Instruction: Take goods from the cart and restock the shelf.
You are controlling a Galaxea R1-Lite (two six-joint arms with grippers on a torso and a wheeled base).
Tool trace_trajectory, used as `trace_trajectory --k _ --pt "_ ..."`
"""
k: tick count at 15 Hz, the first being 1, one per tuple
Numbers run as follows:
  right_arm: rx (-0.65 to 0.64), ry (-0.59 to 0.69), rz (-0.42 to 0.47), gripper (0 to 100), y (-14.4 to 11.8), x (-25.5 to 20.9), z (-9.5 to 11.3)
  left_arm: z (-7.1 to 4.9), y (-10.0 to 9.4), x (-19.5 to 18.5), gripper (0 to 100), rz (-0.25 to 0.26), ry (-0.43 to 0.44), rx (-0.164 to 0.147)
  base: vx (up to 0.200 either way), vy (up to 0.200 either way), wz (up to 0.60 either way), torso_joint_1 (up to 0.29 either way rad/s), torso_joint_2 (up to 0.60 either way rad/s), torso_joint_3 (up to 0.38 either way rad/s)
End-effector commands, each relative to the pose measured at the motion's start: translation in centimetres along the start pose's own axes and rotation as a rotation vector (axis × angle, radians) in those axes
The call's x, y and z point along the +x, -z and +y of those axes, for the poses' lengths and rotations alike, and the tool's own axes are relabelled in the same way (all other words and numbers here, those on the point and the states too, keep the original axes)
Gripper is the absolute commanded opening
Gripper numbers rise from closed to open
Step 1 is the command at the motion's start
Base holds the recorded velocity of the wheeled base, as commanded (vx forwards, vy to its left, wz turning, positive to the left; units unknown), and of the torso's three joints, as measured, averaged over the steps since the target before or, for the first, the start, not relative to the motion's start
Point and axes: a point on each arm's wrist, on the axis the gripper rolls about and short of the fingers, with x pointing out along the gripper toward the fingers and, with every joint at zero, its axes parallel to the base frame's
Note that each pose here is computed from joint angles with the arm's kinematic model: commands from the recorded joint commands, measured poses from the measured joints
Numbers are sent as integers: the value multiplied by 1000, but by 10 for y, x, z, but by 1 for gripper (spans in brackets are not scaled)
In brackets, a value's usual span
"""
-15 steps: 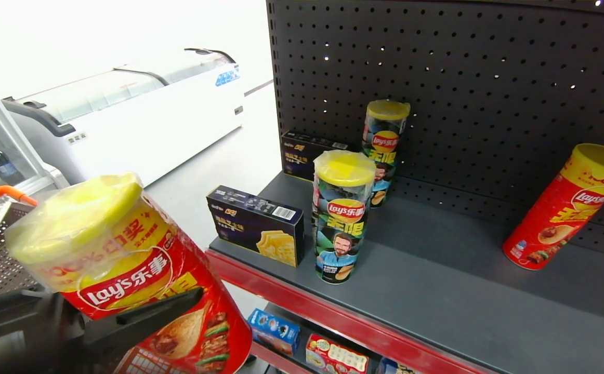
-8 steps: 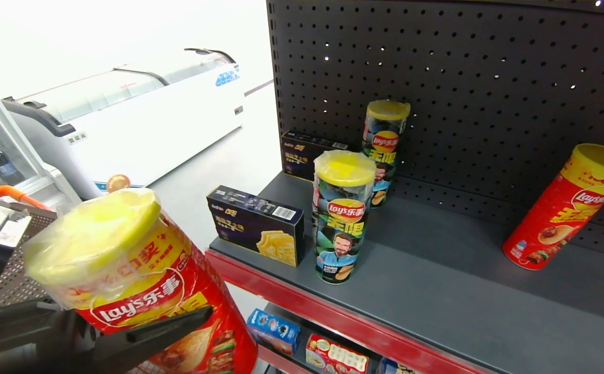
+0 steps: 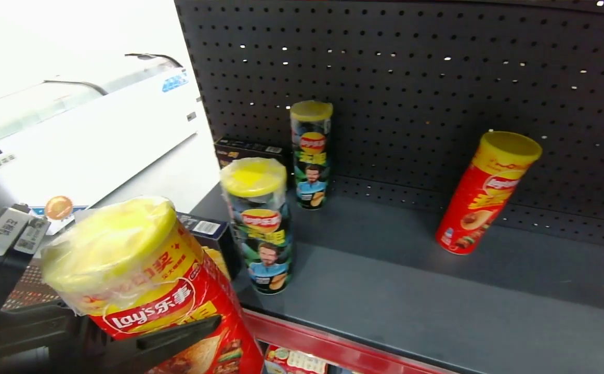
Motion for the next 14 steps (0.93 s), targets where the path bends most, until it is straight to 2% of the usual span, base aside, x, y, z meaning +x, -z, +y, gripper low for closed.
trace_trajectory --k 1,4,13,14 --pt "0 0 1 100 0 0 0 0 0 1 0 1 0 0 0 0 -600 -7 -7 2" --pt "0 1 1 100 0 0 0 0 0 0 0 2 -1 -1 0 0 -600 5 7 4" --pt "1 1 1 100 0 0 0 1 0 -1 0 0 -12 -3 0 0 0 0 0 0" --pt "0 1 1 100 0 0 0 1 0 -1 0 0 -12 -3 0 0 -600 7 7 2"
